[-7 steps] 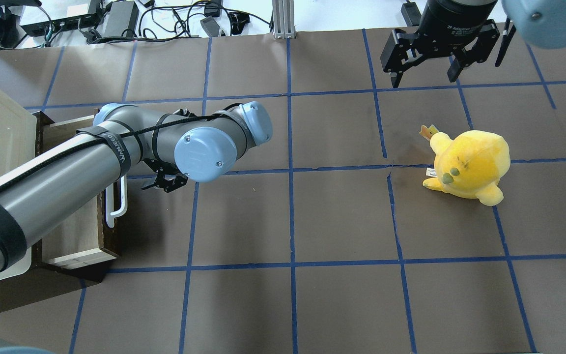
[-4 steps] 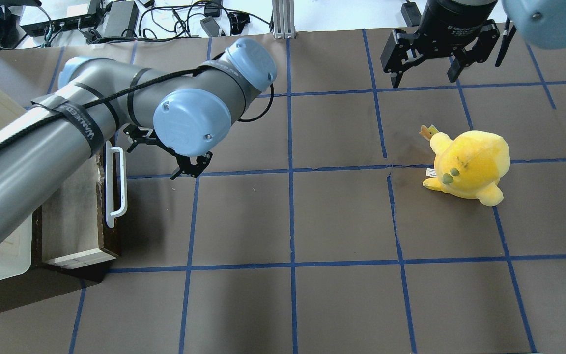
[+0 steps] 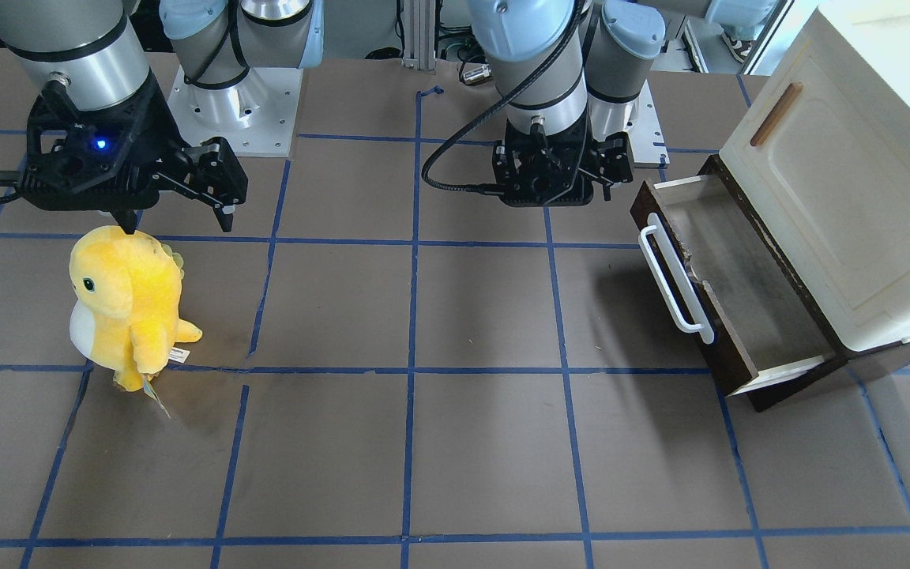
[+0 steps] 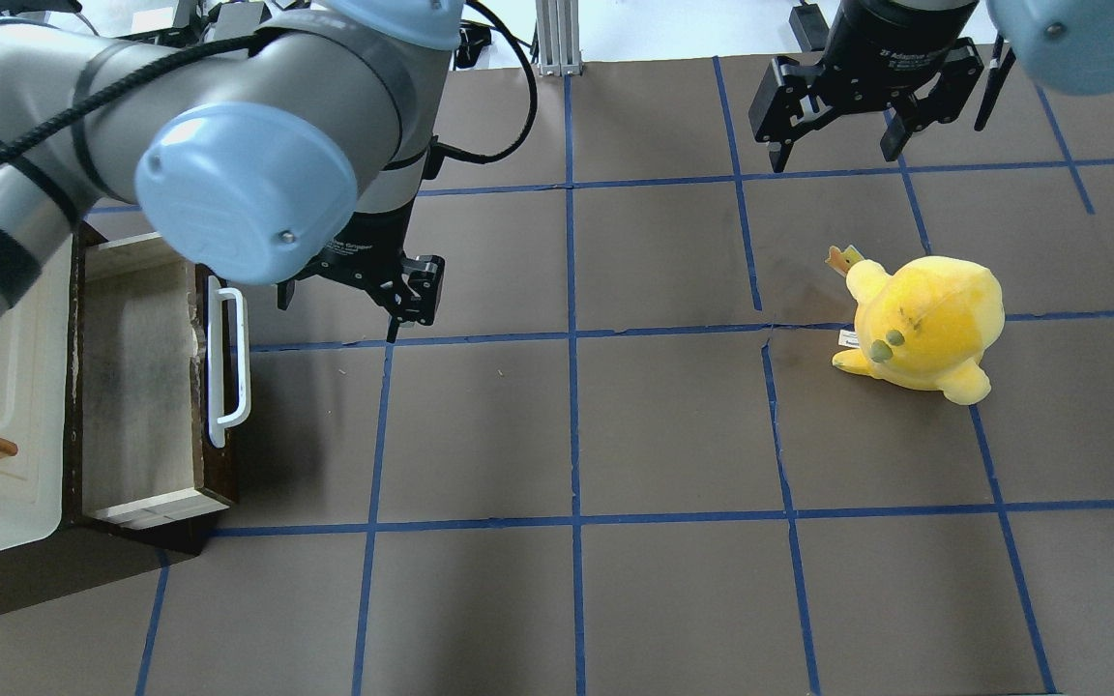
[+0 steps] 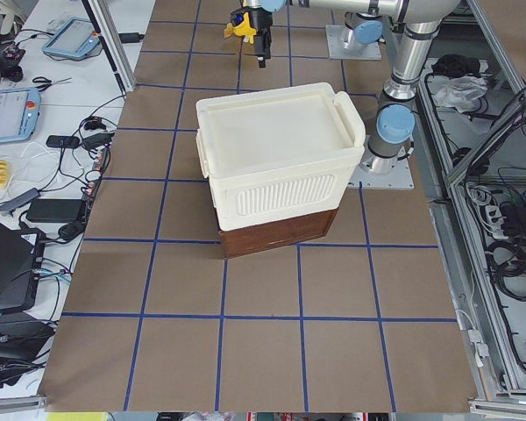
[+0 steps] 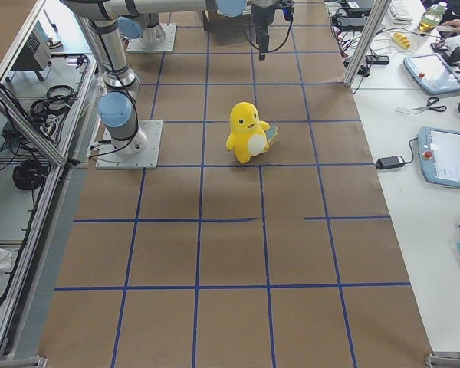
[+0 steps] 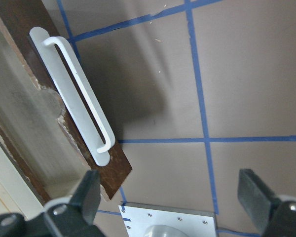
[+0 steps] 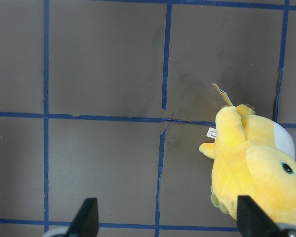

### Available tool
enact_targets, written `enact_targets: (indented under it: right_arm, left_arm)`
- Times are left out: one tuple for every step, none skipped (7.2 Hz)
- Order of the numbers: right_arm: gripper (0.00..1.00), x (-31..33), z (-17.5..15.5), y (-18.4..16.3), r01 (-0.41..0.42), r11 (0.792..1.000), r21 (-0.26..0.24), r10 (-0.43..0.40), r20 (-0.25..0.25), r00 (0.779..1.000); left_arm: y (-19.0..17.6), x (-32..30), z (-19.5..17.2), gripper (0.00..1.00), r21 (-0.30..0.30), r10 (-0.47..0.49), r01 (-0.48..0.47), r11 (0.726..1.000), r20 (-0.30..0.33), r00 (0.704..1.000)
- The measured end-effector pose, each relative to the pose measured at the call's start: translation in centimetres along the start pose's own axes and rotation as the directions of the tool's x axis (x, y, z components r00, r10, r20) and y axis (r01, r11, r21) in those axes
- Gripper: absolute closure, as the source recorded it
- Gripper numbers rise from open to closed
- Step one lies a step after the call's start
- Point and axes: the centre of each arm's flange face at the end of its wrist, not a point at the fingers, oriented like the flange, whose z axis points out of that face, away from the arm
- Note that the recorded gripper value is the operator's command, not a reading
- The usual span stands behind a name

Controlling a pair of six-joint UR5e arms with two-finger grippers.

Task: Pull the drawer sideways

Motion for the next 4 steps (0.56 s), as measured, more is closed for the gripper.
enact_targets:
  right_arm:
    - [0.00,0.0,0.0,0.0,0.000,1.000,0.000,0.000,0.000,1.000]
    - [0.00,0.0,0.0,0.0,0.000,1.000,0.000,0.000,0.000,1.000]
    - [0.00,0.0,0.0,0.0,0.000,1.000,0.000,0.000,0.000,1.000]
    - [0.00,0.0,0.0,0.0,0.001,1.000,0.000,-0.001,0.000,1.000]
  left_arm:
    - [0.6,-1.1,-1.1,0.00,0.017,-0.019,0.021,1.000,-0.071,0.997]
    - [0.9,-2.7,-1.9,0.00,0.032,-0.031,0.036,0.999,-0.133,0.991]
    - [1.0,-4.8,-2.5,0.00,0.052,-0.040,0.051,0.997,-0.186,0.982]
    - [1.5,-6.9,-3.1,0.00,0.072,-0.048,0.064,0.995,-0.208,0.977]
